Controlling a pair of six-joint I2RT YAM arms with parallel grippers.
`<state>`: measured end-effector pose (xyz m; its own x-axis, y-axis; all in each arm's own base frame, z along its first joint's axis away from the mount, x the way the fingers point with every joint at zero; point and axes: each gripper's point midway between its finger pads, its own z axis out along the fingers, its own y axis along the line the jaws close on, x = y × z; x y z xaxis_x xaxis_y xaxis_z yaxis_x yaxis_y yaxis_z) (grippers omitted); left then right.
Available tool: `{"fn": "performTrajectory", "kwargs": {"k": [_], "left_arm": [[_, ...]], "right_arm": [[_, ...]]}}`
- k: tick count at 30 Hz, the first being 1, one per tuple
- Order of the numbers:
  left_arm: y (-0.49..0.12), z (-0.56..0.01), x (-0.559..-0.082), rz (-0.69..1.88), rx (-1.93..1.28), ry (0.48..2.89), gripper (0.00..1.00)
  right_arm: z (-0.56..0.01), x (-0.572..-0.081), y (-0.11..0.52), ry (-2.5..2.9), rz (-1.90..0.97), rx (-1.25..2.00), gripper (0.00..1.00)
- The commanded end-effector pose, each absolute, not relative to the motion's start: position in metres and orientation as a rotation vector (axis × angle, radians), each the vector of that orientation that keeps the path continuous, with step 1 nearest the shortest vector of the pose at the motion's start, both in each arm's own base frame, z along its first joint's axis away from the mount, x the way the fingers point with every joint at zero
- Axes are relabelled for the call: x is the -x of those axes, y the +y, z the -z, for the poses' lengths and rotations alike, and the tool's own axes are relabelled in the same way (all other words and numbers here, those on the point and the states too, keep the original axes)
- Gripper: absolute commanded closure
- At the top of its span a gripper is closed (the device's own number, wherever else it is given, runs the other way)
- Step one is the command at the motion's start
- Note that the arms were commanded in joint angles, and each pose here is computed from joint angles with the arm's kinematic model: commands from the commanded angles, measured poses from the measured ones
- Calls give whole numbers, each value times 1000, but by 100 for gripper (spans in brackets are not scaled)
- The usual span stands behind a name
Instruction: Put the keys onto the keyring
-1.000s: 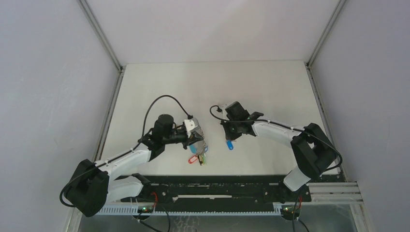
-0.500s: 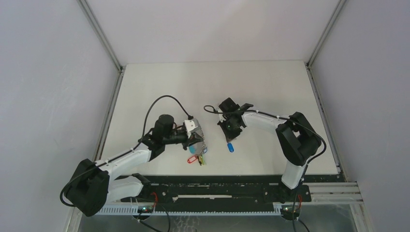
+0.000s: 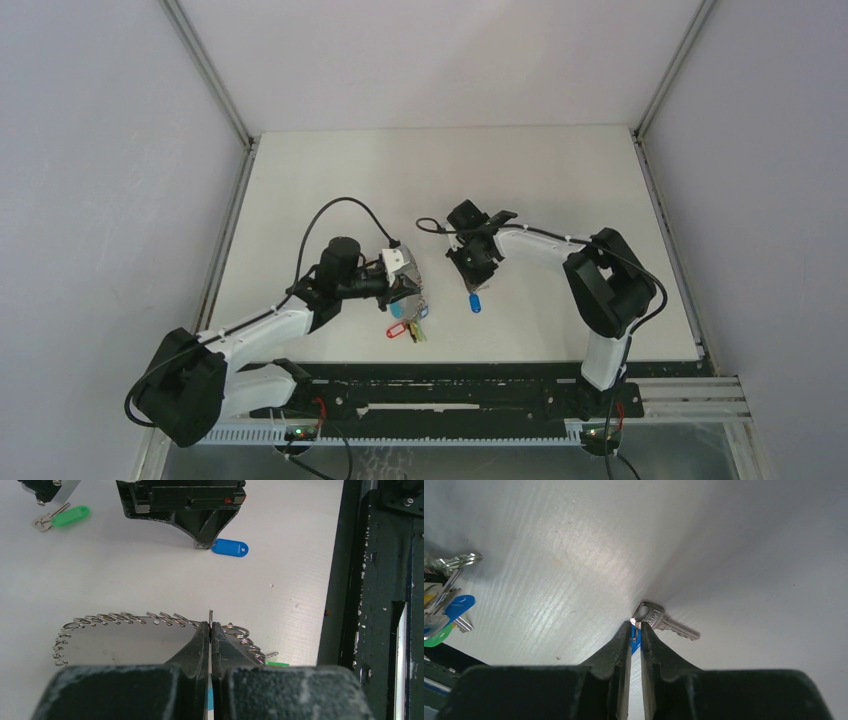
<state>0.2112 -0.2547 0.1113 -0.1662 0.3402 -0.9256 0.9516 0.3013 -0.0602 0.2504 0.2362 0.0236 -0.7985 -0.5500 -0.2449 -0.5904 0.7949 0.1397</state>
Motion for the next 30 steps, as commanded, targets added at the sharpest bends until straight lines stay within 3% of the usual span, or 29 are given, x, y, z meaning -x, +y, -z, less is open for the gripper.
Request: {"fn": "performTrajectory", "kwargs": {"k": [1,12,30], "left_arm": [[-261,-137,-224,854,-1162,1602,100],[-261,-139,-224,851,-1154,1594,100],[-261,-140,-223,858,-1154,1588,100]], "right_arm": [[-52,-262,248,2648,-336,906,87],[-73,-258,239,2402,-374,825,82],[-37,-255,244,2333,-373,839,83]]}}
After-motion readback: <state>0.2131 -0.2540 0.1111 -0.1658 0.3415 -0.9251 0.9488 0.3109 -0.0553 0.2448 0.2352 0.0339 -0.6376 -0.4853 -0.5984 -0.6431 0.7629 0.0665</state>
